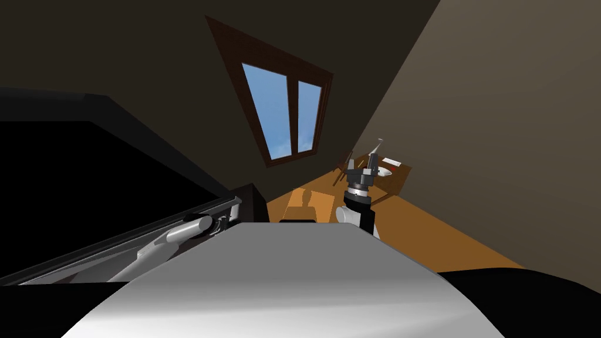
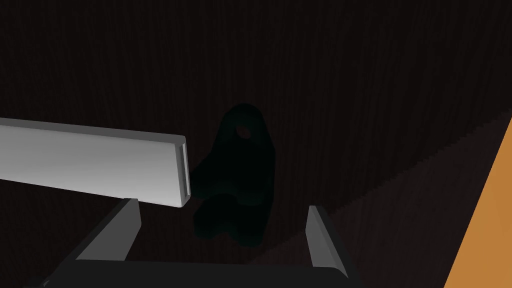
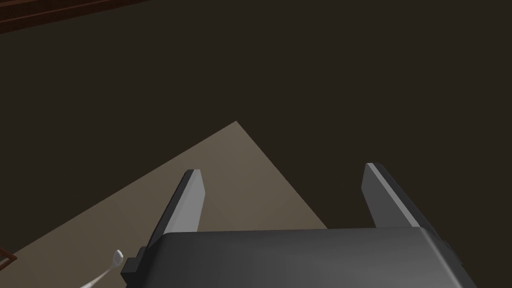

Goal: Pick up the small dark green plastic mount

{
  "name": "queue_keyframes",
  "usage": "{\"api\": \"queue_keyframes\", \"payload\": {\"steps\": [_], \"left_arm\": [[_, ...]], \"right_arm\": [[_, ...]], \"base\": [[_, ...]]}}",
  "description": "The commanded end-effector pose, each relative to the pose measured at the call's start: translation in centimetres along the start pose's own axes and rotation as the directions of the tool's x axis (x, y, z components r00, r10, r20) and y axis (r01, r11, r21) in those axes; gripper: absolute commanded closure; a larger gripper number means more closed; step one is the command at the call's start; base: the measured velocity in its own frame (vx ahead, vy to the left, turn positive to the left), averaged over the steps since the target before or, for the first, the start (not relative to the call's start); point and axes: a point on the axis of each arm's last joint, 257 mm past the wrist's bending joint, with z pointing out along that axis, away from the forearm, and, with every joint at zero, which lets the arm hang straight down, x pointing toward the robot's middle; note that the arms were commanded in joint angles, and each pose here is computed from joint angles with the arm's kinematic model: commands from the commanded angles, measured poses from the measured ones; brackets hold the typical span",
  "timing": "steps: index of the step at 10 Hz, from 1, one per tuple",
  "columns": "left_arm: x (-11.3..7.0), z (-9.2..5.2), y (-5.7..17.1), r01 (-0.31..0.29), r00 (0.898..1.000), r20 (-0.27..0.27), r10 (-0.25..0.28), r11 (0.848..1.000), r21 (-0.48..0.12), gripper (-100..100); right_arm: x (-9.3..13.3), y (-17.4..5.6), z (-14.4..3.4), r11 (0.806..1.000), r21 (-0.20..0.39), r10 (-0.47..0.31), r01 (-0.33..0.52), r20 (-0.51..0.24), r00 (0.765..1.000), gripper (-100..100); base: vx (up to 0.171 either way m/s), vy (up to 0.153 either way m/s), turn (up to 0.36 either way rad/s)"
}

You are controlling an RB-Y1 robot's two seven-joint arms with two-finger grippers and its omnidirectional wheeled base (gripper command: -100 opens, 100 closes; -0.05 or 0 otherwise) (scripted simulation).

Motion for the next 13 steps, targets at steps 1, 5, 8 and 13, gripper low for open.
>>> {"api": "queue_keyframes", "payload": {"steps": [1, 5, 8, 13], "left_arm": [[0.4, 1.0, 0.6, 0.004, 1.0, 0.001, -0.004, 1.0, 0.002, -100], [0.4, 1.2, 0.9, 0.006, 1.0, 0.001, -0.006, 1.0, 0.0, 100], [0.4, 1.2, 0.9, 0.006, 1.0, 0.001, -0.006, 1.0, 0.0, 100], [0.0, 0.3, 0.1, 0.0, 1.0, 0.001, 0.0, 1.0, 0.003, 0]], "right_arm": [[0.0, 0.0, 0.0, 1.0, 0.0, 0.0, 0.0, 0.0, 1.0, 0], [0.0, 0.0, 0.0, 1.0, 0.0, 0.0, 0.0, 0.0, 1.0, 0], [0.0, 0.0, 0.0, 1.0, 0.0, 0.0, 0.0, 0.0, 1.0, 0], [0.0, 0.0, 0.0, 1.0, 0.0, 0.0, 0.0, 0.0, 1.0, 0]], "base": [[0.018, 0.056, -0.035], [0.005, 0.019, -0.008], [0.0, 0.0, 0.0], [-0.008, -0.023, 0.017]]}}
